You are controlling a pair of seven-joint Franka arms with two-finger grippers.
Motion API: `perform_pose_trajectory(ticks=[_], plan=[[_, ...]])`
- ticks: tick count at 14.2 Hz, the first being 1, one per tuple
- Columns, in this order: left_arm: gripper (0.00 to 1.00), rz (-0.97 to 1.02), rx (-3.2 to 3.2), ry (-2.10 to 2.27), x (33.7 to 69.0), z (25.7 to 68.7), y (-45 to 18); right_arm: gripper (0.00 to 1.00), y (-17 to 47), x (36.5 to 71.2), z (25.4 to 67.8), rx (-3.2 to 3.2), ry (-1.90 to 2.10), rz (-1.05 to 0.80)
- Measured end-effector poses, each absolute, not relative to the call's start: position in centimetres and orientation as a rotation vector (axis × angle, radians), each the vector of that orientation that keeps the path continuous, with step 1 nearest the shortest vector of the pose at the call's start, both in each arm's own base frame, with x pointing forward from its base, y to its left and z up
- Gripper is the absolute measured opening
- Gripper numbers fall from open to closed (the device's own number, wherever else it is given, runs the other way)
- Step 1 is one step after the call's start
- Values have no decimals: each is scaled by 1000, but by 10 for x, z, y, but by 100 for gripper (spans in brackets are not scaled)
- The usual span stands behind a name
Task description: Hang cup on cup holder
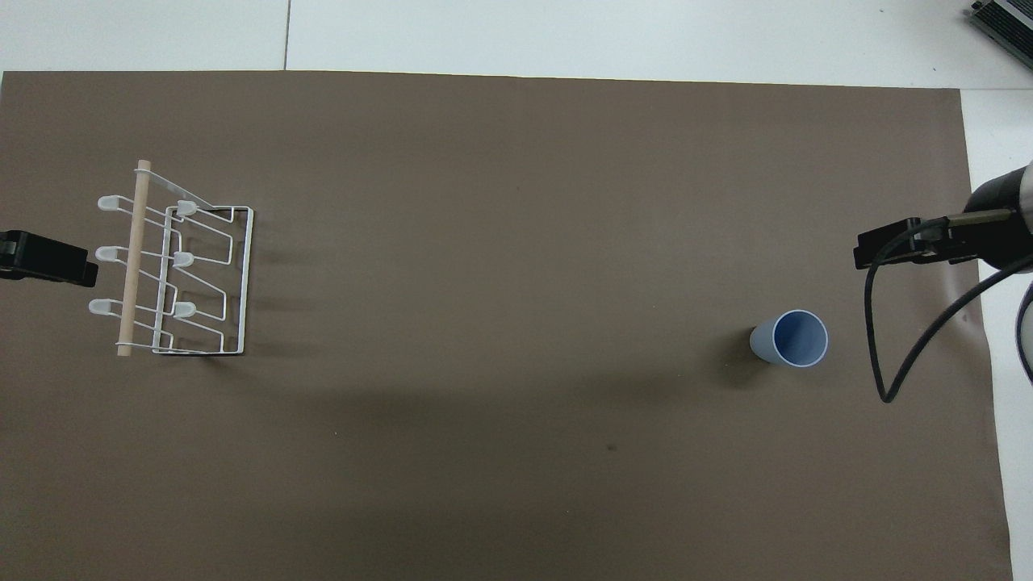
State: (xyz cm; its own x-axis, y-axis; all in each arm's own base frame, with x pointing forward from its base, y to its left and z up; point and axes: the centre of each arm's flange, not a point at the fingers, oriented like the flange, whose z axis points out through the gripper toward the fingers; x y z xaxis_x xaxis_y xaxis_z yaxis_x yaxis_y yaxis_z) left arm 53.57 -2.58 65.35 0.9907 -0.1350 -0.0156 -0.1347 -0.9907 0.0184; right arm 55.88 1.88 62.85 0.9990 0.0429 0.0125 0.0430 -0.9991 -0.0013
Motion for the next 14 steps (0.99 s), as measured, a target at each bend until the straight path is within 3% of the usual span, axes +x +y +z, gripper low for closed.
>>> perform_pose_trajectory(ticks=[14], plan=[[100,-26,3117,-211,536,653,-26,100,31,559,627,-3135,-100,-38]])
